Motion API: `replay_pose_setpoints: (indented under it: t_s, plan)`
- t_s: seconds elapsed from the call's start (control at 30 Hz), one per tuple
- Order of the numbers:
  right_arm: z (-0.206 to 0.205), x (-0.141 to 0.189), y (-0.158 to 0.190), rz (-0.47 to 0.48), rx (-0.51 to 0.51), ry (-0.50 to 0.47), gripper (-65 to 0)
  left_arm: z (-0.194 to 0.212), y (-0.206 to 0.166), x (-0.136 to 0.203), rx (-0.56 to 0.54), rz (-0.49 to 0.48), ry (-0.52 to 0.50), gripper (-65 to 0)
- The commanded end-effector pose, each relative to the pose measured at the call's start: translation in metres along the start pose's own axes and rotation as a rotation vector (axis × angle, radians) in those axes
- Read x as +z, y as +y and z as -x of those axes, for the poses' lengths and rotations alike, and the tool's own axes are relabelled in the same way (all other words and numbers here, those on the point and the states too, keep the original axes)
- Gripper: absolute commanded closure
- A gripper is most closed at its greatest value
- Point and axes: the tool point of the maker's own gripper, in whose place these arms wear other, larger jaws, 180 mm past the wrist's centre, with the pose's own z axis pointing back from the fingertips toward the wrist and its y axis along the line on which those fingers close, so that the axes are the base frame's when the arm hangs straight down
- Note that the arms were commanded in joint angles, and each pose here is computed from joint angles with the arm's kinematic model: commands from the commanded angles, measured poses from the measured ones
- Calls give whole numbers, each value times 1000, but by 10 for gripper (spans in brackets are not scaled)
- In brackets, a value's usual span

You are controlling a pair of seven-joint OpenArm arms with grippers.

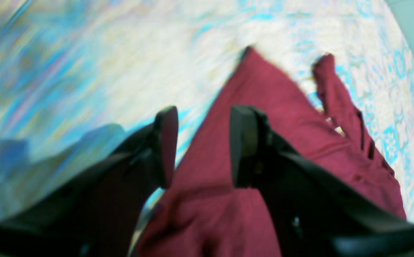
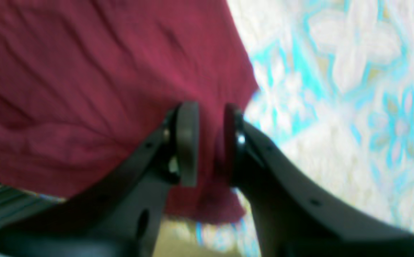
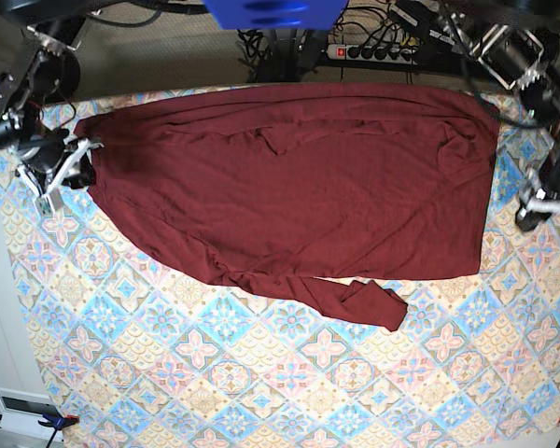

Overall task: Layout the t-shirt on the table in an organized manner, then fold the t-shirt properly
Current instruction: 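Release the shirt and move the left gripper along the shirt's side edge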

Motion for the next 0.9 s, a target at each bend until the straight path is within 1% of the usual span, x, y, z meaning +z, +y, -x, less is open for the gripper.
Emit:
replay_pose_setpoints:
  t_s: [0.0, 0.07, 0.13, 0.2, 0.27, 0.4, 0.5, 0.63, 0.7, 0.77, 0.87]
  plan:
    - [-20, 6, -3, 4, 32, -59, -125, -22, -13, -5, -31, 20, -47, -240]
    - [-25, 2, 1, -3, 47, -58, -125, -20, -22, -31, -13, 34, -28, -241]
    - [-20, 0, -3, 22, 64, -28, -125, -20, -24, -54, 26, 38, -23, -241]
    - [-16, 0, -7, 47, 73, -5, -125, -19, -19, -71, 66, 23, -17, -241]
    - [-16, 0, -8, 51, 75, -1, -125, -15, -17, -85, 94, 12, 1, -241]
    - [-14, 0, -7, 50, 73, 2, -125, -21, -22, -99, 107, 6, -1, -241]
    - [-14, 0, -7, 51, 75, 4, -125, -18, -25, -111, 141, 13, 5, -241]
    - [-14, 0, -7, 49, 74, 3, -125, 2, -26, -130, 219, 25, 51, -241]
    - [-14, 0, -7, 49, 74, 3, -125, 8, -26, -134, 238, 25, 60, -241]
    - [-14, 0, -7, 49, 74, 3, -125, 14, -30, -137, 223, 26, 79, -241]
    - [-15, 0, -7, 51, 75, 3, -125, 25, -45, -144, 128, 39, 124, -239]
